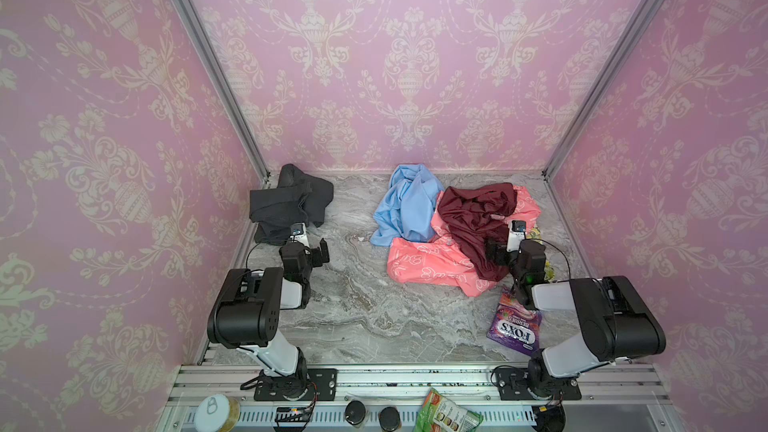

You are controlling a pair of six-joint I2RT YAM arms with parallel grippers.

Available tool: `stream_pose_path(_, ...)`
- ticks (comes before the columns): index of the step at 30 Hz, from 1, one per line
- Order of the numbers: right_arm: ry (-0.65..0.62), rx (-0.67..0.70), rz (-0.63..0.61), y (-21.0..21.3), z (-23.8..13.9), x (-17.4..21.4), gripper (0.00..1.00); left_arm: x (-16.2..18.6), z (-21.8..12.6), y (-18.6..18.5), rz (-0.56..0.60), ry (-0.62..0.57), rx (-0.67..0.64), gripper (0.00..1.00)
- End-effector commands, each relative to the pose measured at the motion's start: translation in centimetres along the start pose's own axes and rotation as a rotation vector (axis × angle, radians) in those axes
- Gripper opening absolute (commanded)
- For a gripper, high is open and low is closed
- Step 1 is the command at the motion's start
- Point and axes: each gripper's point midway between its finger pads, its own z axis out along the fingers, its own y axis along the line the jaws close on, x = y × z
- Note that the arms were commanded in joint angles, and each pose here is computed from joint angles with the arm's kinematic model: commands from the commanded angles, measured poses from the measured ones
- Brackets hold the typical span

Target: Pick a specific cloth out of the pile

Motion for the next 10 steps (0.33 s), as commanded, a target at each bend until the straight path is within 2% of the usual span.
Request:
stream_pose_path(1,-0.062,-0.021,-0.002,0.62,-0.33,-0.84,1.00,-1.09,-0.31,0.27,0.033,-0.063,-0.022,0.99)
stream_pose_path(4,-0.010,-0.048,0.009,0.73,0.41,-0.59,1.00,-1.08,-0.18,0.05,0.038,-0.058,-0.010,0.99)
stream_pose_path(10,-0.027,-0.067,0.027,0.59,0.09,-0.66,1.00,-1.00,-0.13,0.01,0.039,-0.052,-0.009,0.99)
